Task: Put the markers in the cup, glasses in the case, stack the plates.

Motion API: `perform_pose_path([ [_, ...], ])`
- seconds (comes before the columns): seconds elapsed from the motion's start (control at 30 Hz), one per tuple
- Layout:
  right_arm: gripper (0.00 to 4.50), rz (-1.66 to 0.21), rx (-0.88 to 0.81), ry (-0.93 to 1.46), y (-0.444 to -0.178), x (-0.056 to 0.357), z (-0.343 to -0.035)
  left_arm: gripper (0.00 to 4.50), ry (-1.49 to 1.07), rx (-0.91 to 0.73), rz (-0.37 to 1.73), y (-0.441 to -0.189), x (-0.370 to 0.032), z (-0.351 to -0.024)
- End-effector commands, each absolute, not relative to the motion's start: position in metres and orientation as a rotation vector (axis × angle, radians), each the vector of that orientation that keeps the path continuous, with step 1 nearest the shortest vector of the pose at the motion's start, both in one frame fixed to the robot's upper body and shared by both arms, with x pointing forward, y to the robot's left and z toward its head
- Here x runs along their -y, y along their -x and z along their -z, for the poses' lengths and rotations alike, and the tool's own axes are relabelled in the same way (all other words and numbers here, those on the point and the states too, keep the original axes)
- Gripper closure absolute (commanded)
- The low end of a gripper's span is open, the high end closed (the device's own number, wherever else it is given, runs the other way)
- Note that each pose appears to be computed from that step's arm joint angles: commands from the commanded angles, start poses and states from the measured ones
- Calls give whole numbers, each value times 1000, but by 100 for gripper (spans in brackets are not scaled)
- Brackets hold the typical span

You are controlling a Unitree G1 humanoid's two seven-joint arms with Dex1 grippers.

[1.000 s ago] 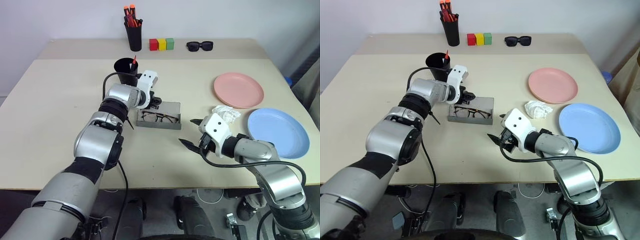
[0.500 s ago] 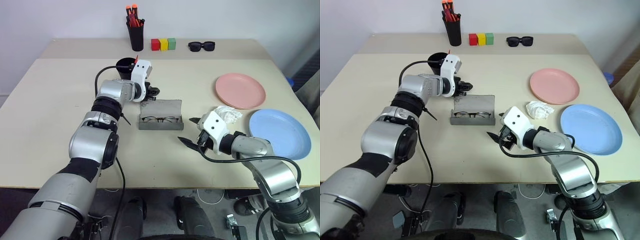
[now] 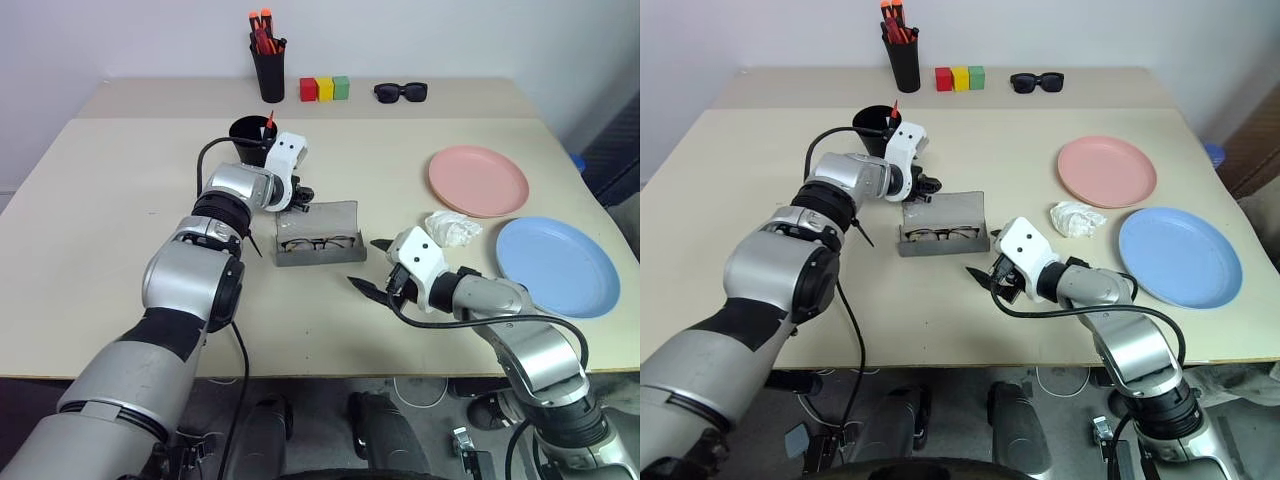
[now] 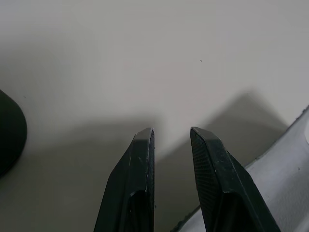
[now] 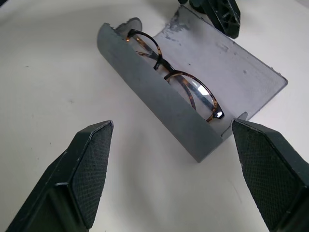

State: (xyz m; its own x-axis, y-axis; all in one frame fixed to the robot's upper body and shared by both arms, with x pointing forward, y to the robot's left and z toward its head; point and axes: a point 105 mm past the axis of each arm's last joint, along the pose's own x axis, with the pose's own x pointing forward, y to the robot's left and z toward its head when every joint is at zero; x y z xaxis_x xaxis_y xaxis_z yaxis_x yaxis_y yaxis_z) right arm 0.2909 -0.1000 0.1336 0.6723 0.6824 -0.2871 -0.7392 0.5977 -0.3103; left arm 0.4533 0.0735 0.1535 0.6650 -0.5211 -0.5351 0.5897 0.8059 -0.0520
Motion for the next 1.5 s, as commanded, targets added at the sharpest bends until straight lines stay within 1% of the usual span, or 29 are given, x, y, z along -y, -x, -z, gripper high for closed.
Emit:
perform_pose_path([
  [0.03,53,-832,-82,430,-288,95,-145,334,-131,-543,699,-451,-72,-170],
  [0.17,53,-817,-85,434,-291,98,-146,334,-80,-546,780,-444,-75,-175],
  [0.3,53,-816,-89,437,-292,99,-145,334,-52,-546,890,-431,-70,-181],
  [0.47,53,-798,-88,441,-298,103,-146,334,-123,-546,993,-398,-75,-170],
  [0.57,53,-785,-89,446,-301,107,-147,334,-167,-560,1012,-378,-82,-160],
  [0.7,53,-779,-90,445,-304,109,-147,334,-125,-490,1012,-368,-86,-167],
  [0.83,53,-785,-86,445,-304,107,-147,334,-160,-491,1034,-359,-87,-167],
  [0.97,53,-782,-81,445,-306,107,-149,334,-226,-533,1075,-345,-90,-157],
  [1.03,53,-769,-74,451,-307,109,-150,334,-298,-561,1075,-339,-95,-146],
  [1.1,53,-743,-59,458,-311,113,-155,334,-351,-552,1075,-337,-99,-141],
  [1.17,53,-710,-43,462,-317,118,-162,334,-368,-467,1094,-337,-97,-146],
  [1.23,53,-652,-24,470,-328,127,-172,334,-374,-204,1128,-336,-87,-169],
  [1.27,53,-609,-19,477,-336,133,-178,334,-367,-99,1134,-333,-84,-179],
  [1.3,53,-566,-19,484,-343,140,-182,334,-352,-44,1138,-329,-83,-183],
  [1.4,53,-414,-57,527,-365,167,-189,334,-300,73,1162,-316,-80,-190],
  [1.5,53,-261,-92,620,-387,200,-194,334,-228,94,1251,-295,-73,-186],
])
